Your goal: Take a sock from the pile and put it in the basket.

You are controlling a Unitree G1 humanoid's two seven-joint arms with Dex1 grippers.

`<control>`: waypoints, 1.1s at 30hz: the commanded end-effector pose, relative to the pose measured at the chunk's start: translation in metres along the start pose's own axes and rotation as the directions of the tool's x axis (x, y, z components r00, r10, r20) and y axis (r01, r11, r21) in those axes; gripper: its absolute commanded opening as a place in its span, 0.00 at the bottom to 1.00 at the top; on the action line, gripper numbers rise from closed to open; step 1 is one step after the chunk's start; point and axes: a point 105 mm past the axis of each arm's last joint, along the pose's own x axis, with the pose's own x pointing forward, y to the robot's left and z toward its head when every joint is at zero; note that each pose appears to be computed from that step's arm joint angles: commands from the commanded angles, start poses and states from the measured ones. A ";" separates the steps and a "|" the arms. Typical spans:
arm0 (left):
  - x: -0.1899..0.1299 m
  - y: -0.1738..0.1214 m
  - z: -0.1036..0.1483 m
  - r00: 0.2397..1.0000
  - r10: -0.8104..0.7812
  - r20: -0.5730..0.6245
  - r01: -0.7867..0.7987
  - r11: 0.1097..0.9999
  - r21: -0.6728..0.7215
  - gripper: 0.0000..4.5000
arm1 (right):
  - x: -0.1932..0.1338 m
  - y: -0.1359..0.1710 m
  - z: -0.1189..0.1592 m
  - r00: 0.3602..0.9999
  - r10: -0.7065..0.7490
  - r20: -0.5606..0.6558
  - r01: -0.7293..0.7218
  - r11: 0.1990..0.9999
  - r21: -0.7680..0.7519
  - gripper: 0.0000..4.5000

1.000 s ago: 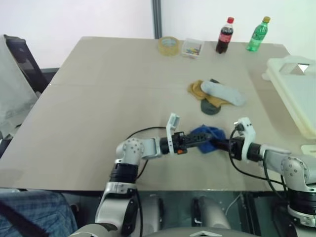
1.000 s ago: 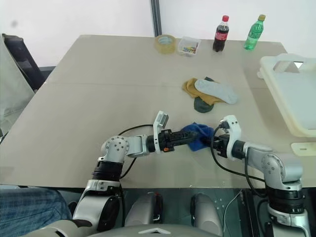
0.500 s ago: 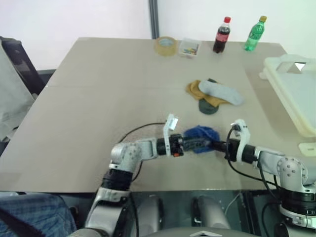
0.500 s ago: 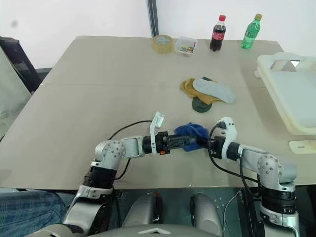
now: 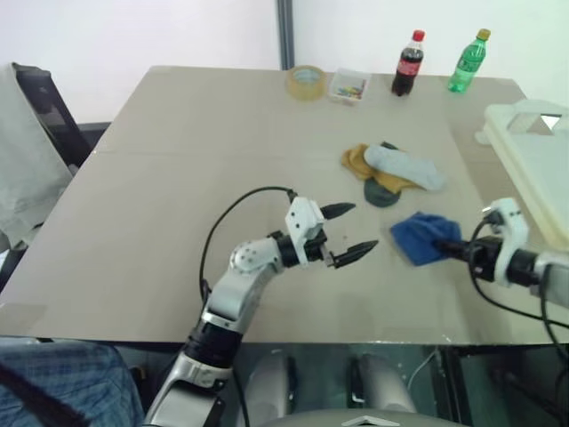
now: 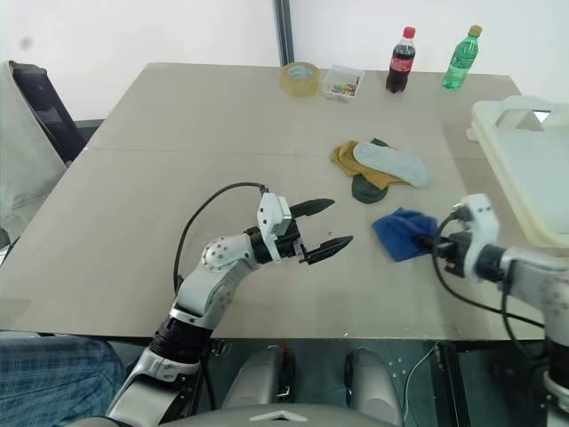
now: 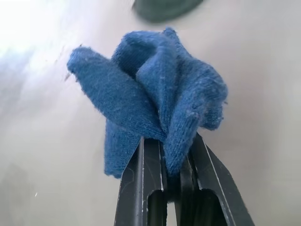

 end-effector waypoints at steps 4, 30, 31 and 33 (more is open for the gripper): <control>0.021 -0.007 0.015 0.996 -0.045 0.083 0.037 0.995 0.093 1.00 | -0.045 -0.021 0.050 0.991 -0.093 0.091 0.099 0.993 -0.063 0.01; 0.057 -0.012 0.040 0.970 -0.023 0.241 0.015 0.999 0.034 1.00 | -0.103 -0.196 0.081 0.732 -0.629 0.261 0.520 0.763 0.384 0.72; 0.057 -0.012 0.040 0.970 -0.020 0.242 0.013 0.999 0.033 1.00 | -0.104 -0.197 0.081 0.728 -0.634 0.261 0.525 0.760 0.382 0.82; 0.056 -0.012 0.039 0.970 -0.020 0.241 0.013 0.999 0.034 1.00 | -0.108 -0.200 0.080 0.712 -0.653 0.256 0.572 0.752 0.327 1.00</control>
